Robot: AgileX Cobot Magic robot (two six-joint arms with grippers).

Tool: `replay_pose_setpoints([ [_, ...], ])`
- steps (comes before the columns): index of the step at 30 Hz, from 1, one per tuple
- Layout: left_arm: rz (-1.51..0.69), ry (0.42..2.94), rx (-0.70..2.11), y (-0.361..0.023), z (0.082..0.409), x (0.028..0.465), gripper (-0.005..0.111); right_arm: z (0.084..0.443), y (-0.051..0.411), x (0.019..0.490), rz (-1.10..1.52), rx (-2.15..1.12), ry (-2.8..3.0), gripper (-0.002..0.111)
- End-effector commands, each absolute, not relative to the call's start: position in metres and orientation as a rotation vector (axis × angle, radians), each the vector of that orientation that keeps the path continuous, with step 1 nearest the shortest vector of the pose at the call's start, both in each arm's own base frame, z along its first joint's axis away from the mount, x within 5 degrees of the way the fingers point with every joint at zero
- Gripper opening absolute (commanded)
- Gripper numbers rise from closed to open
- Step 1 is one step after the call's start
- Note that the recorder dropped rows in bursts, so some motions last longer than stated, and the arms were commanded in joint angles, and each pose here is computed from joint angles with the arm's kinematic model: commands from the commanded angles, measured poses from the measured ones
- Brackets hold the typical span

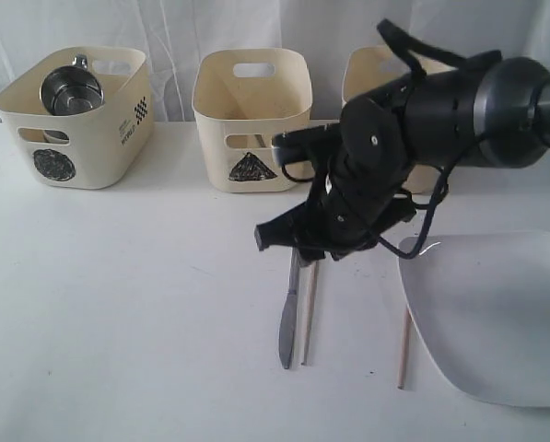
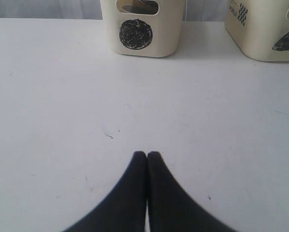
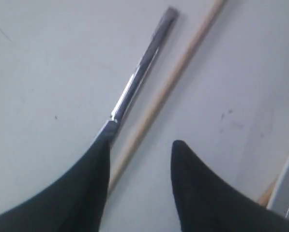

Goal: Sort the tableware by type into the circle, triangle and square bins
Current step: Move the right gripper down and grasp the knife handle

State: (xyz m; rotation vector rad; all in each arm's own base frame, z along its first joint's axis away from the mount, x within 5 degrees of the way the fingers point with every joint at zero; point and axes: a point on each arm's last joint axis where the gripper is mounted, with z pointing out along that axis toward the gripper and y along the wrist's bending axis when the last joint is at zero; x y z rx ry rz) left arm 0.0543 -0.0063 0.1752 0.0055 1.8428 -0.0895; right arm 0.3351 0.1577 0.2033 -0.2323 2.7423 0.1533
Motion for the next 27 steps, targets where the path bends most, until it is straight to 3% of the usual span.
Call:
replay_pose_setpoints([
  [1,-0.097,1.841,-0.004,-0.006,0.174,0.054,0.000,0.194,0.158,0.332,0.182,-0.199,2.711,0.045],
  [7,-0.097,1.841,-0.004,-0.006,0.174,0.054,0.000,0.197,0.167,0.346,0.292,-0.140,2.603,0.045],
  [27,-0.097,1.841,-0.004,-0.006,0.174,0.054,0.000,0.156,0.186,0.403,0.230,0.047,2.797,0.045],
])
